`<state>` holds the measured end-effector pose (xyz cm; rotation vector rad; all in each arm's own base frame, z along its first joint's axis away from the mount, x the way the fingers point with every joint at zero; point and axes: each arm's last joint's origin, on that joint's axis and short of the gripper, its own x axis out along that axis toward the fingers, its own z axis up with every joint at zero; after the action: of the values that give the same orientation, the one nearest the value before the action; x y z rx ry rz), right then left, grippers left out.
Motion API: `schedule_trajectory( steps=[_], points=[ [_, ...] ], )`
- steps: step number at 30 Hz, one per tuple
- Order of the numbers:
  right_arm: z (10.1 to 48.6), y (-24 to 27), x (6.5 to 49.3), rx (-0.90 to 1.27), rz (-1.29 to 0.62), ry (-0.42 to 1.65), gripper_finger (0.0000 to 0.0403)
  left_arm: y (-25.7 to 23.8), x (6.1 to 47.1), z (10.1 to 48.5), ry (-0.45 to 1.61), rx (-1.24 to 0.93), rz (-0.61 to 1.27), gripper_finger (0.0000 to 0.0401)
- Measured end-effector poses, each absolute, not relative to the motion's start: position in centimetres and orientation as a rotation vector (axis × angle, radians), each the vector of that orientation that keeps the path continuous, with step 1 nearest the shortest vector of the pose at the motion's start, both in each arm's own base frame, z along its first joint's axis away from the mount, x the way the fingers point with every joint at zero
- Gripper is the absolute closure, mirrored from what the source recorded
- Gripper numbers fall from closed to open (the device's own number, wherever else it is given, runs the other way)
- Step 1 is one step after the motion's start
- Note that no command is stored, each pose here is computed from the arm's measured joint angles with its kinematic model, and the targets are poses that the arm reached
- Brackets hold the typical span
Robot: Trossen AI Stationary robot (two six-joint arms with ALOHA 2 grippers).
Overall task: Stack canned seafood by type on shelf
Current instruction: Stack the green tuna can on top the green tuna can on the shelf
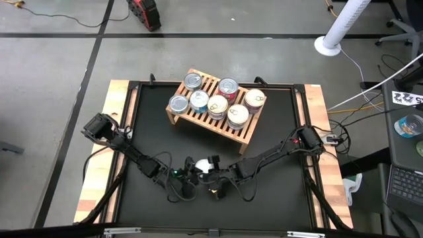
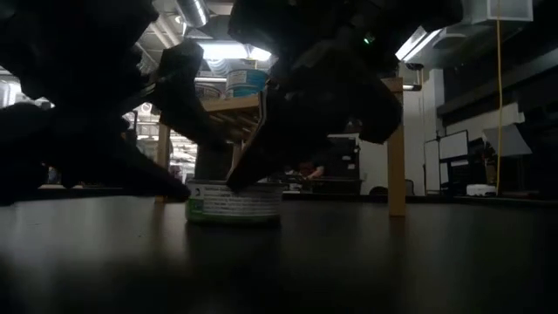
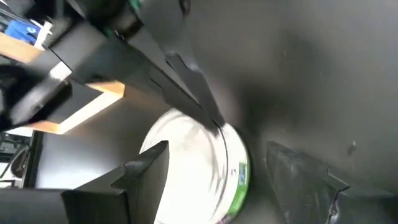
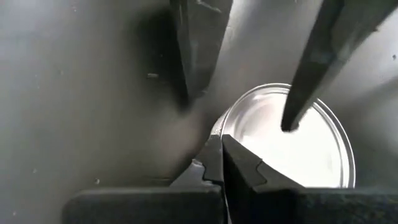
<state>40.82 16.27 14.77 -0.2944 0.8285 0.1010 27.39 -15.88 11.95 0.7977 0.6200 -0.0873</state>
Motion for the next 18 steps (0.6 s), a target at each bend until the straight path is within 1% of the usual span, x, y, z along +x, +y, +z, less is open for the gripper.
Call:
schedule_trajectory(
  steps=[9, 18],
  points=[
    [16.2, 16.5, 41.6, -0.235, 0.065, 0.784, 0.0402, -16.2, 26.7, 11.7, 0.653, 0.905, -0.06, 0.0138],
    [18.3, 16.9, 42.5, -0.217, 0.046, 0.713, 0.0402, -16.3, 26.6, 11.7, 0.655, 0.917, -0.061, 0.0138]
  ],
)
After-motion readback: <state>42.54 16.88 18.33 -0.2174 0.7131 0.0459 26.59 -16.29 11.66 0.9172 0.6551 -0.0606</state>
